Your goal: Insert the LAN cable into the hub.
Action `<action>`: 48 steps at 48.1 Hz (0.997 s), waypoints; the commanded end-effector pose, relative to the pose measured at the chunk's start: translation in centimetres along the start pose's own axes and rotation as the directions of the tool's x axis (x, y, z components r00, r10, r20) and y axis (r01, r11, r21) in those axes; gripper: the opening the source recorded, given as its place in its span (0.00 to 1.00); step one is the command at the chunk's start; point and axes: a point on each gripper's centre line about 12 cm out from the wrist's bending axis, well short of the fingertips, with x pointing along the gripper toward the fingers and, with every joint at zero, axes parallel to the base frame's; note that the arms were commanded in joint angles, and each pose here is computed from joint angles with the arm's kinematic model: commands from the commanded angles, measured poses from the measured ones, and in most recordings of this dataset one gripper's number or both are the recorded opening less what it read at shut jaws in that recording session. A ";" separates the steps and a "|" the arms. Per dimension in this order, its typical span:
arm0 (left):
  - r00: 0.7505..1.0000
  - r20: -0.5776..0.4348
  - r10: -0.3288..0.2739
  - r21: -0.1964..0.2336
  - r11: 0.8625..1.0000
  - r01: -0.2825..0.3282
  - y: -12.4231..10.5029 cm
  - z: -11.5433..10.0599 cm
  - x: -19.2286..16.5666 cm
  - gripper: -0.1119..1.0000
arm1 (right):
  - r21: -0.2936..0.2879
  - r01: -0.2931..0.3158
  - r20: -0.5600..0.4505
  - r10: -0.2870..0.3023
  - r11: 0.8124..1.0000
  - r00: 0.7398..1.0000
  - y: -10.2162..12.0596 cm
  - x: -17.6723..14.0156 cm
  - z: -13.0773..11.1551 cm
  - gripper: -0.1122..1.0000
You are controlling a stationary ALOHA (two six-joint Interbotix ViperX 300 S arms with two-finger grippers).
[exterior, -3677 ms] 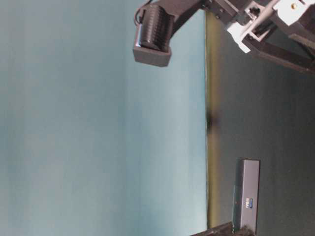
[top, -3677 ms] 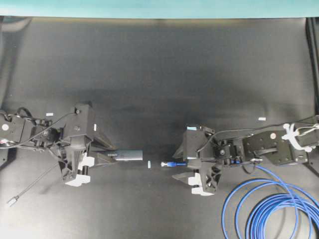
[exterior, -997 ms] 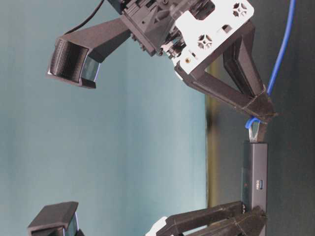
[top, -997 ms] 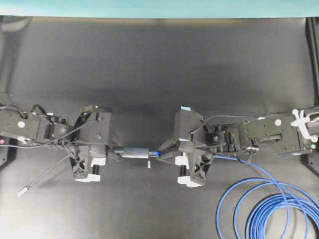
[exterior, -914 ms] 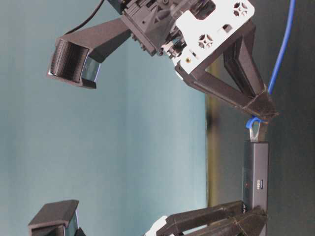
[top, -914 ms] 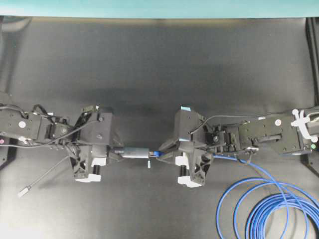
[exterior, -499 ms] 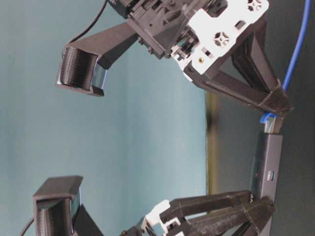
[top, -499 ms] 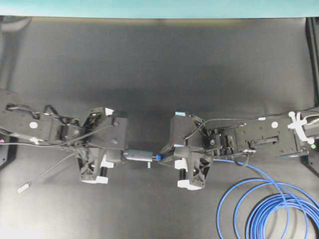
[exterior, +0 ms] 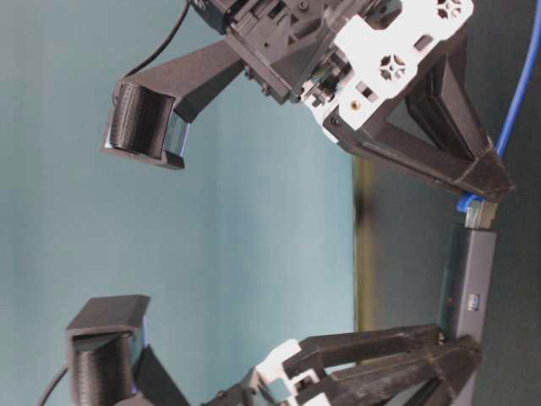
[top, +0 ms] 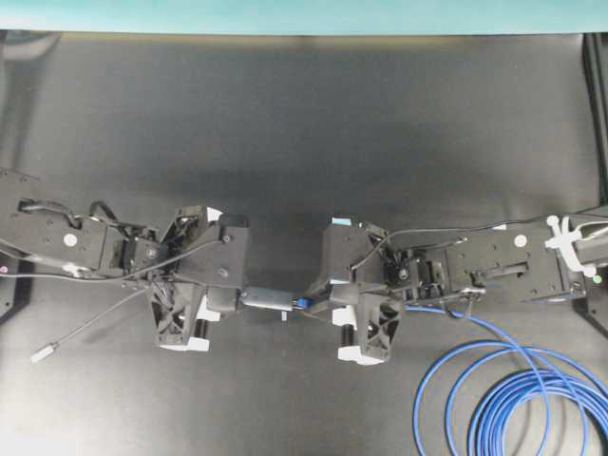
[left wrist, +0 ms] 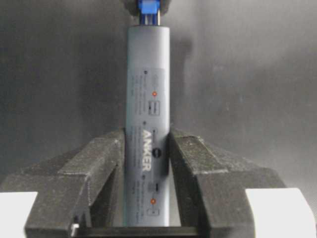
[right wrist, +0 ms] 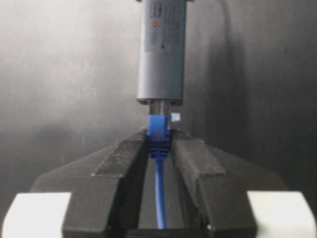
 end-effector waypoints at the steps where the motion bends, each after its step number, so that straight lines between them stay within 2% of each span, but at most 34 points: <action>1: 0.996 0.093 0.006 -0.006 1.000 -0.006 0.3 2.0 0.0 0.36 | -0.001 -0.017 0.125 0.017 1.000 0.992 0.4 -0.1 3.6 0.22; 16: 0.994 0.110 0.019 -0.011 1.000 -0.018 0.9 2.2 0.0 0.36 | -0.002 -0.016 0.129 0.017 1.000 0.991 0.4 0.0 3.8 0.22; 34: 0.997 0.075 0.009 0.000 1.000 -0.009 0.4 0.9 -0.2 0.36 | -0.012 -0.007 0.064 0.008 1.000 0.998 0.2 -0.2 2.2 0.22; 44: 0.999 0.046 0.009 -0.008 1.000 -0.009 0.4 0.5 -0.1 0.36 | -0.011 -0.006 0.050 0.006 1.000 0.999 0.1 -0.3 1.6 0.23; 46: 0.999 0.044 0.009 -0.008 1.000 -0.009 0.4 0.5 -0.1 0.36 | -0.010 -0.006 0.049 0.006 1.000 0.999 0.1 -0.3 1.5 0.25; 48: 0.999 0.043 0.009 -0.009 1.000 -0.009 0.4 0.4 -0.1 0.36 | -0.005 -0.005 0.044 0.005 1.000 0.999 0.1 -0.4 1.3 0.32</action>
